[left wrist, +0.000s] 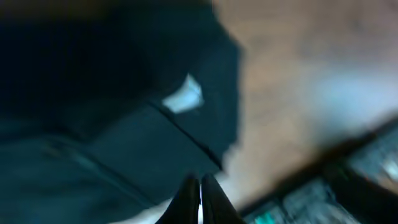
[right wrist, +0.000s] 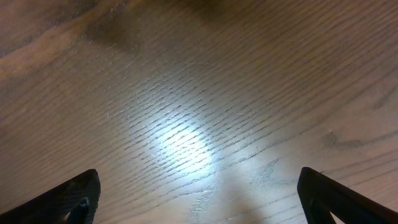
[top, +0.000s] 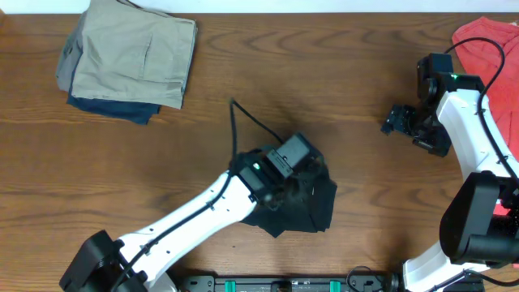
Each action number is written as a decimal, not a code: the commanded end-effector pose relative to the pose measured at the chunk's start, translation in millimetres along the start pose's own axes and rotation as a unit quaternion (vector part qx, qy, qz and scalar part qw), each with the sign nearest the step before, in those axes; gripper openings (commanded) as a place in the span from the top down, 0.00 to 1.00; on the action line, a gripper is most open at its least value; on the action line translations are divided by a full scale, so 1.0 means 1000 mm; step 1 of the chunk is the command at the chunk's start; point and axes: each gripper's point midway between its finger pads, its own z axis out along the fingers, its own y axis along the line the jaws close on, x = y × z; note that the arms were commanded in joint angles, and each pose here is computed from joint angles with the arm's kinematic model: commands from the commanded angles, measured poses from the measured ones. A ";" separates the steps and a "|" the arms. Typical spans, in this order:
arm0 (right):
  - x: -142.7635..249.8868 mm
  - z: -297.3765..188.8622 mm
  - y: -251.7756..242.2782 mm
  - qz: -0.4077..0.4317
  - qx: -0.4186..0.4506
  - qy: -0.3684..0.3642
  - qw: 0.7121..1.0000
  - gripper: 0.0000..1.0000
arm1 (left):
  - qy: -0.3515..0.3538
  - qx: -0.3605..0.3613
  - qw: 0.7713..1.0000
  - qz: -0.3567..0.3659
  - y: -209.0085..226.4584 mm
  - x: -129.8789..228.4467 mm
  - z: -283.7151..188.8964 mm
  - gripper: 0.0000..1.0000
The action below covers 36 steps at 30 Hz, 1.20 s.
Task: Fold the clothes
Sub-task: 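Release the bundle and lift the left gripper away to the upper left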
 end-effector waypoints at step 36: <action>-0.005 -0.007 -0.001 0.009 -0.002 -0.012 1.000 0.01 | -0.005 0.074 0.997 0.013 -0.036 -0.024 0.038 0.93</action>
